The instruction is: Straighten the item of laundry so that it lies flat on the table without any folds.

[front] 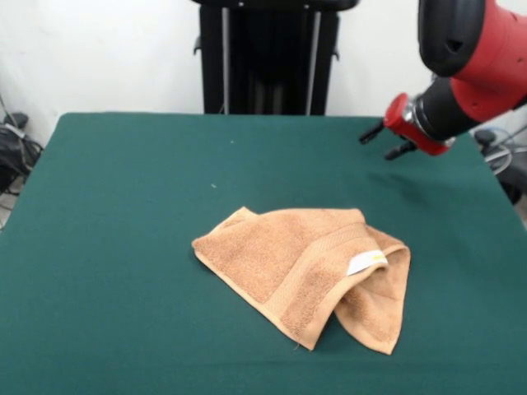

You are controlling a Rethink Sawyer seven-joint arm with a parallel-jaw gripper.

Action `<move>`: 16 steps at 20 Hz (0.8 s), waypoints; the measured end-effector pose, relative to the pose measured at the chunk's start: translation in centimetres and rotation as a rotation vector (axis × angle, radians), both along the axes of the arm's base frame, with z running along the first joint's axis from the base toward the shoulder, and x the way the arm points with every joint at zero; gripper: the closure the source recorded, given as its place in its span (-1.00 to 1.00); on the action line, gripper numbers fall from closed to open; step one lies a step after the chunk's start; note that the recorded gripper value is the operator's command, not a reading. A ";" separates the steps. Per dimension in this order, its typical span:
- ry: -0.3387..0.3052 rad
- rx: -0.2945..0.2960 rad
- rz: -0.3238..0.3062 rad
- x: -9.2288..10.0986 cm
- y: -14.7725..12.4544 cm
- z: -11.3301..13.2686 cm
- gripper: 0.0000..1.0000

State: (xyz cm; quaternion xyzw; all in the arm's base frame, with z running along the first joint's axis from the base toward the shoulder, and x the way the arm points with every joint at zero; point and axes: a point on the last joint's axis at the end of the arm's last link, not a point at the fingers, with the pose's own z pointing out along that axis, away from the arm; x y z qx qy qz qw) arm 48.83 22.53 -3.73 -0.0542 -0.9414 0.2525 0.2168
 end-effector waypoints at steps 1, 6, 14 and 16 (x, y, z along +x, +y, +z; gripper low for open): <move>0.001 0.000 0.000 0.1 0.0 0.0 -1.00; 0.011 -0.002 -0.007 0.4 0.3 0.4 -1.00; 0.020 -0.007 -0.010 0.3 0.2 0.4 -1.00; 0.020 -0.007 -0.010 0.3 0.2 0.4 -1.00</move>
